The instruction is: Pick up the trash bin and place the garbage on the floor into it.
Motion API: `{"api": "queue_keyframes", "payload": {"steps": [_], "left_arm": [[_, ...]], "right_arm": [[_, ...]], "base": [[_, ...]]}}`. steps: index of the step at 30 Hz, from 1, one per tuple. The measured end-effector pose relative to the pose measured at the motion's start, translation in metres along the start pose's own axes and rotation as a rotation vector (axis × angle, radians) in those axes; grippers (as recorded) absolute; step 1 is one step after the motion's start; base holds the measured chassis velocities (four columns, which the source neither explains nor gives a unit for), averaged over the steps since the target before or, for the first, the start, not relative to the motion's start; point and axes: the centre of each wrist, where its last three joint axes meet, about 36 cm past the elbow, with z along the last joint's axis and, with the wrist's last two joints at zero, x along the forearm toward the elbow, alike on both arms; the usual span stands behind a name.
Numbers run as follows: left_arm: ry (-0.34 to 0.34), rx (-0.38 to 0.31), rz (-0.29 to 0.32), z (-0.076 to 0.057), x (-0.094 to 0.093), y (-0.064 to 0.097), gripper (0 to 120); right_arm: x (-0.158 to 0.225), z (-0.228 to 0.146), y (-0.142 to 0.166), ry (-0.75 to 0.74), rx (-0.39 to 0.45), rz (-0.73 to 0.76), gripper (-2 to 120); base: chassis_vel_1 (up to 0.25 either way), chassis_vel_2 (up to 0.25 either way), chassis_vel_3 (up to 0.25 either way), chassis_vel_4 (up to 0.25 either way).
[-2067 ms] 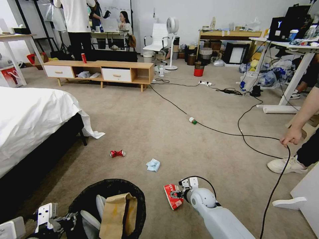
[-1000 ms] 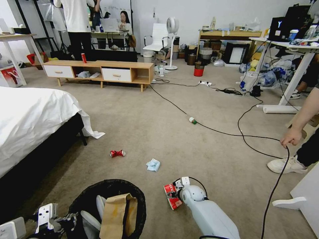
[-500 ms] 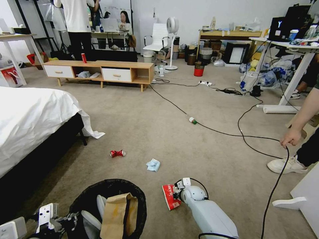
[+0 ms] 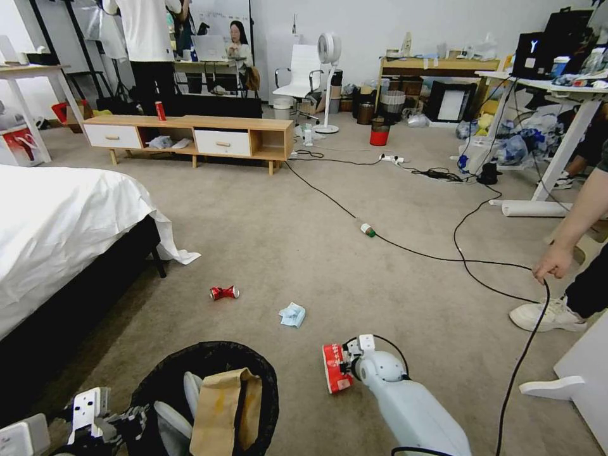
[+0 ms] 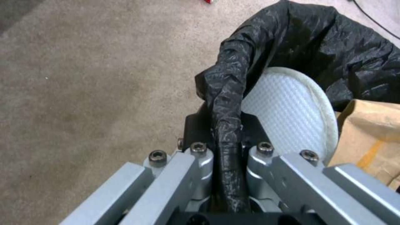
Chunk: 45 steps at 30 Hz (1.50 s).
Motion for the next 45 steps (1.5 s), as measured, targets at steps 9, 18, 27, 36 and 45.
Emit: {"api": "queue_keyframes", "payload": {"steps": [9, 18, 27, 36, 45], "left_arm": [[0.002, -0.005, 0.001, 0.0, 0.0, 0.0, 4], [0.004, -0.005, -0.001, 0.001, 0.0, 0.0, 4], [0.005, -0.006, -0.002, 0.001, 0.0, 0.0, 4], [0.005, -0.012, -0.003, -0.001, 0.0, 0.0, 4], [0.006, -0.011, -0.006, -0.001, 0.001, 0.001, 4]], "right_arm": [[0.054, -0.034, -0.033, -0.34, -0.032, -0.091, 0], [0.161, -0.09, -0.028, -0.815, 0.121, -0.47, 0], [0.237, -0.107, 0.032, -1.045, 0.309, -0.907, 0], [0.258, -0.106, 0.098, -1.117, 0.405, -1.287, 0], [0.251, -0.1, 0.132, -1.078, 0.545, -1.526, 0]], "base": [[0.0, 0.0, 0.0, 0.0], [0.0, 0.0, 0.0, 0.0], [0.0, 0.0, 0.0, 0.0], [0.0, 0.0, 0.0, 0.0], [0.0, 0.0, 0.0, 0.0]]}}
